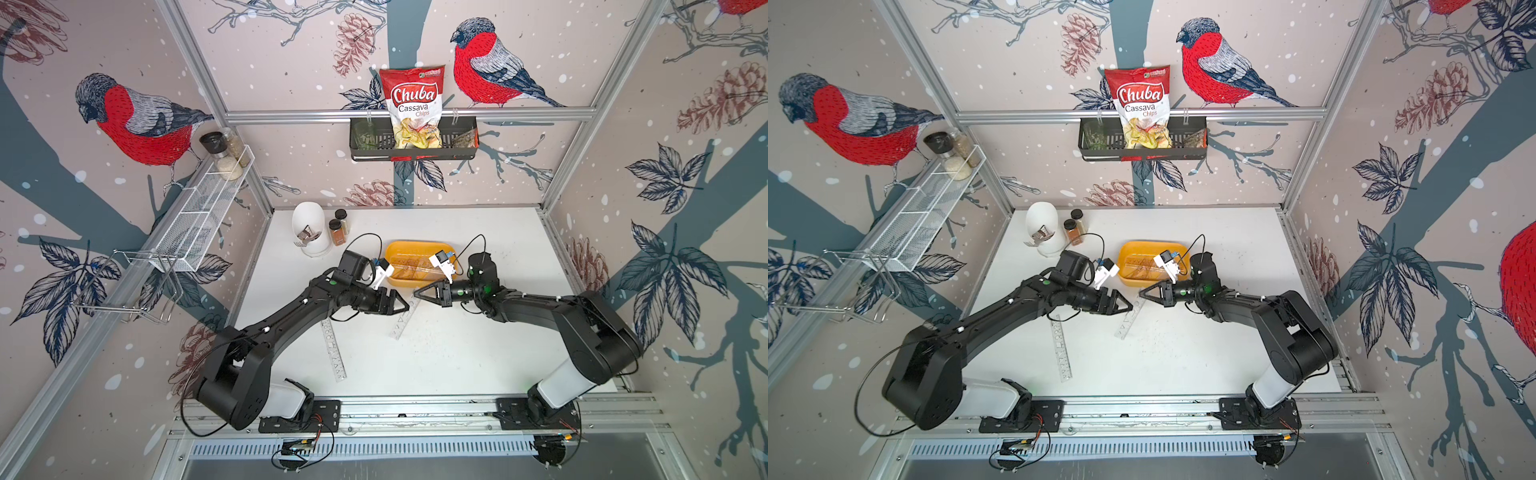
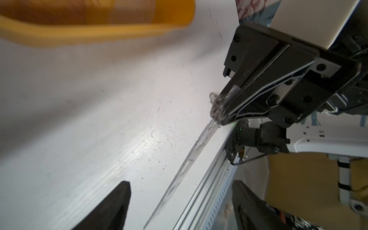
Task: Put the scattered rulers into the storage box
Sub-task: Pick up the ruler from the center of the board, then place the ruler in the storage box.
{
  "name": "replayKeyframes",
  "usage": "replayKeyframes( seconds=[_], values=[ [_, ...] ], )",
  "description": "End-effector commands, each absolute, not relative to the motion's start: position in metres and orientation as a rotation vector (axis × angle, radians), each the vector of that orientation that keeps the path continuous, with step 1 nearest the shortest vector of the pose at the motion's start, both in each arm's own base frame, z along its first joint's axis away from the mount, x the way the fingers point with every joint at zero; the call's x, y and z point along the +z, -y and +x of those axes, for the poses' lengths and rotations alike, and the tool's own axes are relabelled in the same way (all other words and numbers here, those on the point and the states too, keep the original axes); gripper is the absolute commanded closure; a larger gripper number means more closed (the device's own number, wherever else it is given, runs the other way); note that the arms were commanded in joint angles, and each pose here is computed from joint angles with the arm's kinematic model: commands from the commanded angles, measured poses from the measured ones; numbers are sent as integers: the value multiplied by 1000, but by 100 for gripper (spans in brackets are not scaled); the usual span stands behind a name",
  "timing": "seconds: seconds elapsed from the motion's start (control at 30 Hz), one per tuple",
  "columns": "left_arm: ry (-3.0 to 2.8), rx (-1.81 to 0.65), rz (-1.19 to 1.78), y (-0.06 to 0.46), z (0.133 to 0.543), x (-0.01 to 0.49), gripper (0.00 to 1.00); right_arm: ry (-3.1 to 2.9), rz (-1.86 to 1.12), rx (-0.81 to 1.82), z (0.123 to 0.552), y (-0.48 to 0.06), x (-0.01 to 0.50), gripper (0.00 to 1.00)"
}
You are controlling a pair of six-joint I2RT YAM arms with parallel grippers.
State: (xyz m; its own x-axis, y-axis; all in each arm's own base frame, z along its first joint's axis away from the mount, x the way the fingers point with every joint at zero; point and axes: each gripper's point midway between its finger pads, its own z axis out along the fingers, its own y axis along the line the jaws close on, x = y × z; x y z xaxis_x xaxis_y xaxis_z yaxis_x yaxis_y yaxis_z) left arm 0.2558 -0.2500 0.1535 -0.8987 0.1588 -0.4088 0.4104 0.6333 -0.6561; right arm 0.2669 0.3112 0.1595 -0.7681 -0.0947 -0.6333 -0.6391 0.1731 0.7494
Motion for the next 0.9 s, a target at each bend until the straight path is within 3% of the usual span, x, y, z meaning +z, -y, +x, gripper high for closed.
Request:
replayKeyframes(
  seconds=[0.0, 0.17, 0.4, 0.87],
  values=[
    [-2511, -701, 306, 209, 300, 161, 10, -1997, -441, 1517, 316, -297, 180, 100],
    [-2386, -456, 181, 177, 336, 191, 9, -1899, -48, 1284, 383, -264, 210, 100],
    [-2332, -341, 87, 154, 346, 196, 8, -1852, 247, 1054, 433, -245, 207, 100],
    [-2346, -327, 84, 149, 338, 178, 6, -1920, 284, 1014, 455, -287, 168, 100]
  ],
)
